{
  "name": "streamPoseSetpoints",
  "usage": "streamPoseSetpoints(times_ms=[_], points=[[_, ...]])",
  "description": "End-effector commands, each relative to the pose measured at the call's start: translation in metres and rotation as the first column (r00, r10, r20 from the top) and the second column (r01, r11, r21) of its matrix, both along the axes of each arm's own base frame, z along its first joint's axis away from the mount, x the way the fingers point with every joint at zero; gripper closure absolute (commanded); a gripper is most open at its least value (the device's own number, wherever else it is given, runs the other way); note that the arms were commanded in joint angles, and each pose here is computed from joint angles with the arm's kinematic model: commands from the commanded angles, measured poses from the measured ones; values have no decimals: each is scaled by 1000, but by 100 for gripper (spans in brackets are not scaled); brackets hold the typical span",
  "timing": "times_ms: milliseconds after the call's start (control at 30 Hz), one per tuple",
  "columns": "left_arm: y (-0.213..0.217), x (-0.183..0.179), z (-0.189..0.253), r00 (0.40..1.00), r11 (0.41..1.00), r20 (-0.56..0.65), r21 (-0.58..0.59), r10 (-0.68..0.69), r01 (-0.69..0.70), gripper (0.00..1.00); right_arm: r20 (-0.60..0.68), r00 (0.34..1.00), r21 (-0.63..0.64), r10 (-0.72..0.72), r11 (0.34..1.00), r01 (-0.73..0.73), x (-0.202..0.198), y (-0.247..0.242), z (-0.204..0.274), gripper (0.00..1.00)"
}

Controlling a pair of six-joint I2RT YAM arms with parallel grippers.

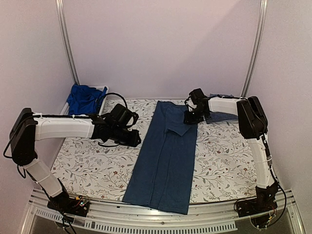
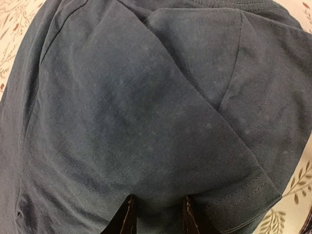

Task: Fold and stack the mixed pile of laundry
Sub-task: Rotate the rectangle-folded T-shirt at the center of the board.

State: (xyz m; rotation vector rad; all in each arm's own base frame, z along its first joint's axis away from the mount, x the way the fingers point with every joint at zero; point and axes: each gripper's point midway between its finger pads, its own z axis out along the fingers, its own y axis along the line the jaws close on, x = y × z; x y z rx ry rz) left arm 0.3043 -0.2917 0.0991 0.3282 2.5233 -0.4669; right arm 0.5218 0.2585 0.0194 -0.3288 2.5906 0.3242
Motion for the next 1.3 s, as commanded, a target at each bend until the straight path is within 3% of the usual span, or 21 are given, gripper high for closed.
streamPoseSetpoints(times_ms=[0,300,467,600,733,867,1100,1267], points=[[18,22,4,998,997,15,-54,61,-60,73,-67,997,-105,-45,994,38,14,-31,-51,69],[47,53,-11,992,992,23,-41,123,-122,72,18,998,-57,-58,997,59,69,-38,-47,69],[41,58,-5,994,992,45,-79,102,-99,67,124,991,-14,-53,998,55,95,-36,-4,59],[39,52,10,993,989,71,-125,90,-81,56,163,986,25,-45,999,41,87,-35,48,46],[37,39,29,993,982,106,-185,53,-33,42,197,980,129,-25,992,-1,54,-30,105,35],[38,20,31,997,974,76,-226,31,-13,40,174,985,263,-19,964,-28,-6,-27,153,35],[22,-43,-1,996,957,-81,-289,-49,24,50,74,997,308,-22,951,-2,-134,-18,157,38],[9,-93,-21,981,955,-167,-292,-100,48,52,-68,997,313,-25,949,45,-212,-22,120,39]])
